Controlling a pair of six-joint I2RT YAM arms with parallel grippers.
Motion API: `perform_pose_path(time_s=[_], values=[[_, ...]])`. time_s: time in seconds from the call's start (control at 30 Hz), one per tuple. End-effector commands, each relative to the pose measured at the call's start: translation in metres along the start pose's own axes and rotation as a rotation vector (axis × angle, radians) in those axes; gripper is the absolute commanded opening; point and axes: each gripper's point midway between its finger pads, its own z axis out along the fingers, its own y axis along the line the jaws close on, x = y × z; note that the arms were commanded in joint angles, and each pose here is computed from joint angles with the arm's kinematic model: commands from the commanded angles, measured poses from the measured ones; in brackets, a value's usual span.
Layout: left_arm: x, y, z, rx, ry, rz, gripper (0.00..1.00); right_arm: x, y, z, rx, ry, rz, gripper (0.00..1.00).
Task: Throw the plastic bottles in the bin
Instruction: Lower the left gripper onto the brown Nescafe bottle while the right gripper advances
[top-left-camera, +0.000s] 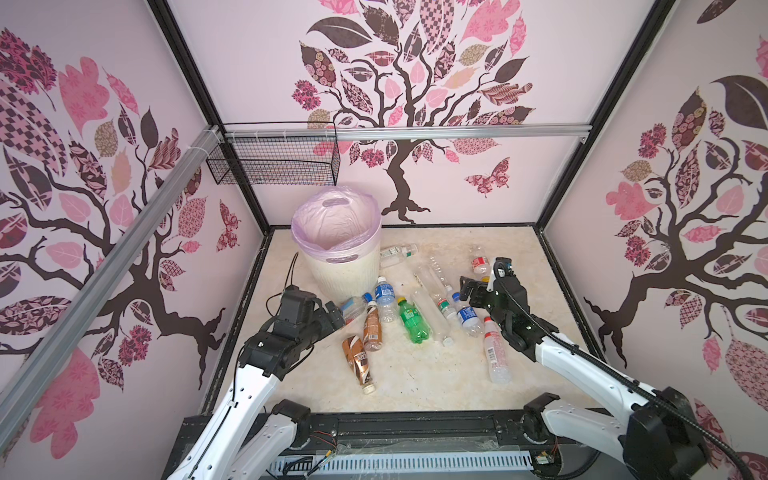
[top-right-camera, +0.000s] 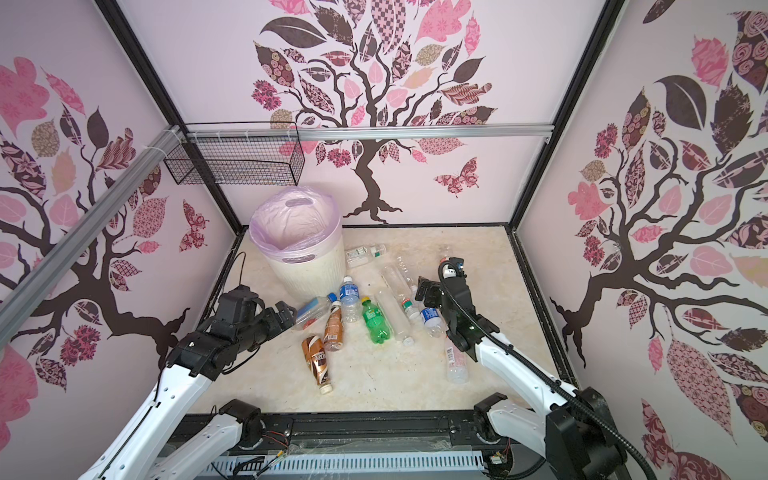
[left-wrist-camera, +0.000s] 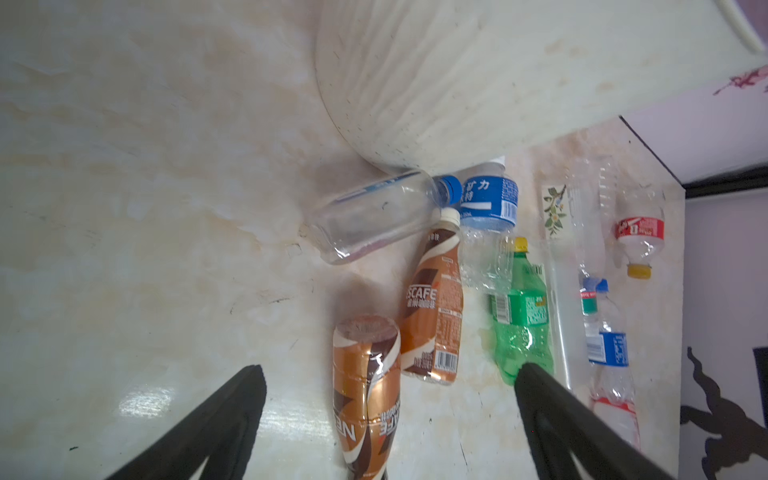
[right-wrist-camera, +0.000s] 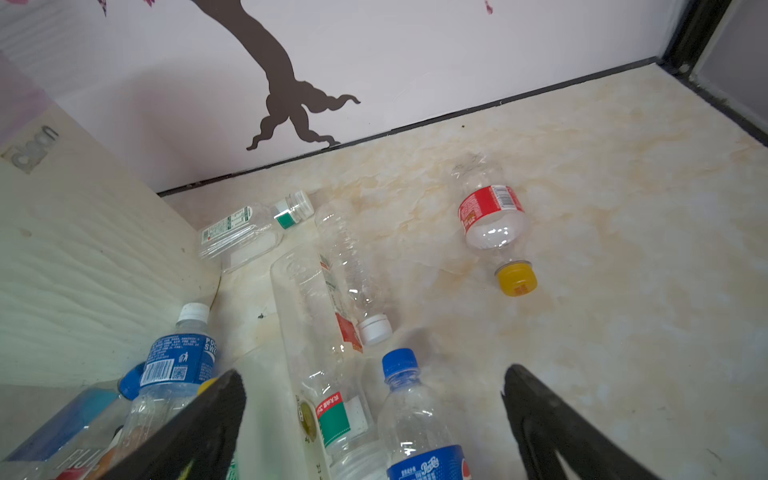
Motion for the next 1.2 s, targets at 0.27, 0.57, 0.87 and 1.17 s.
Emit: perform_pose_path(time_s=[0.27,0.57,0.87,1.17], values=[[0.068,0.013,0.050,-0.083,0.211,0.042,0.98,0.016,0.005,-0.001,-0.023,0.060,-0.064,1.00],[0.090,0.014,0.076,-0.111,0.244,0.042,0.98,0.030,0.012,0.002,-0.082,0.097,-0.076,0.99],[0.095,0.018,0.091,-0.127,0.247,0.031,0.87,0.037,0.016,0.002,-0.110,0.113,-0.082,0.99],[0.099,0.031,0.098,-0.178,0.249,0.059,0.79,0.034,0.016,0.000,-0.120,0.093,-0.075,0.99]])
